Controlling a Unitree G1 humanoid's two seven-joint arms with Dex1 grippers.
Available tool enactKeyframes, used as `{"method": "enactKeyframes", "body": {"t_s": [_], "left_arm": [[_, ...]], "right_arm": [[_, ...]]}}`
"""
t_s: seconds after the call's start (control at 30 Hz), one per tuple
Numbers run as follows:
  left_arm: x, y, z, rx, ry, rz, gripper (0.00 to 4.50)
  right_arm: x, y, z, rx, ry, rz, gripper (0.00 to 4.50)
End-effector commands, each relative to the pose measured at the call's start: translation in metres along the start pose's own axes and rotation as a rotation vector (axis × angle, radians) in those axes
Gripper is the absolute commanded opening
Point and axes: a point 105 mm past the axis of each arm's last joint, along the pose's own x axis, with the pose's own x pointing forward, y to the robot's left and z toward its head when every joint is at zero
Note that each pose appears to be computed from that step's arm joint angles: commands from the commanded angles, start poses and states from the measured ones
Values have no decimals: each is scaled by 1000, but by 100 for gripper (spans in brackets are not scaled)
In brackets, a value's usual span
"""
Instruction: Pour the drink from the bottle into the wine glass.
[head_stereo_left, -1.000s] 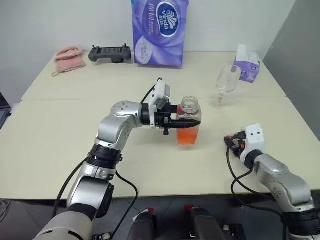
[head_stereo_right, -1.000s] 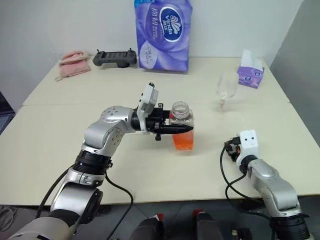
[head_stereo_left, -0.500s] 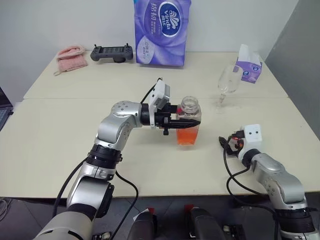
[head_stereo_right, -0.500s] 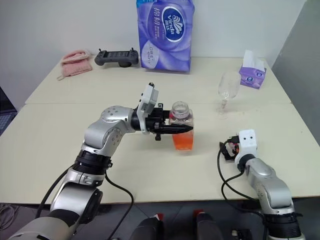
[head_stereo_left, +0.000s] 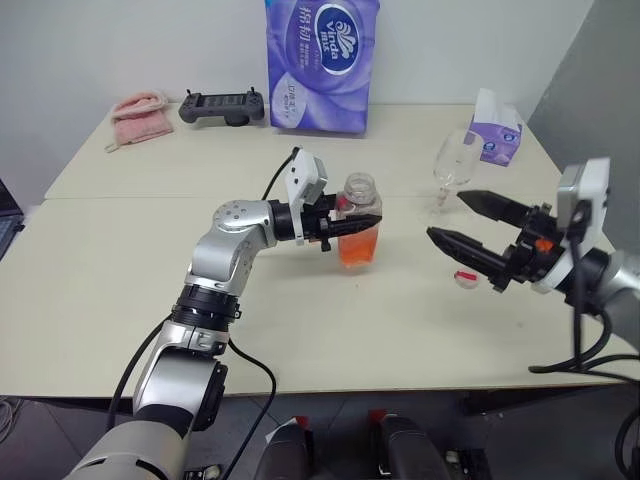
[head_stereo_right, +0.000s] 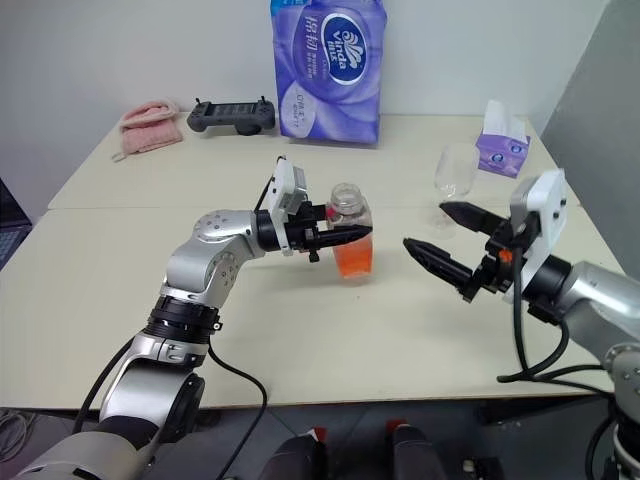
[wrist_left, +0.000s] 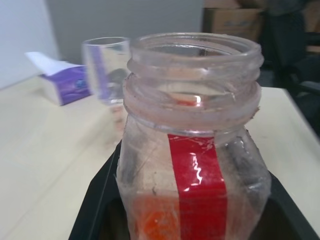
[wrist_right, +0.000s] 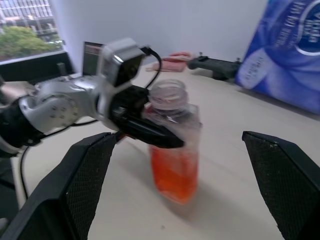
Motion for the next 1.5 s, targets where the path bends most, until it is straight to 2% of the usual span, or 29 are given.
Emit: {"method": "enactKeyframes", "body": {"t_s": [0.03,0.2,0.37,0.53,0.8,1.17,1.43,1.5], "left_arm": [[-13,45,27,145,-27,279,176],[-36,86,28,178,-30,622,176],[-65,106,9,154,0,874,176],[-87,117,-8,70,1,1021,176],[-108,123,-25,-50,-39,1082,176],[-115,125,-37,-66,-14,1097,176],[-115,123,-41,-67,-2,1097,431],[-117,122,-42,-65,2,1103,445]], "right_arm": [[14,11,25,-21,-41,75,446],[25,12,27,-26,-50,92,446],[31,11,19,-29,-41,95,446],[33,11,20,-28,-50,101,446],[35,11,21,-31,-53,99,446],[37,11,21,-33,-53,88,446],[37,10,20,-31,-50,81,450],[38,10,20,-34,-51,80,450]]}}
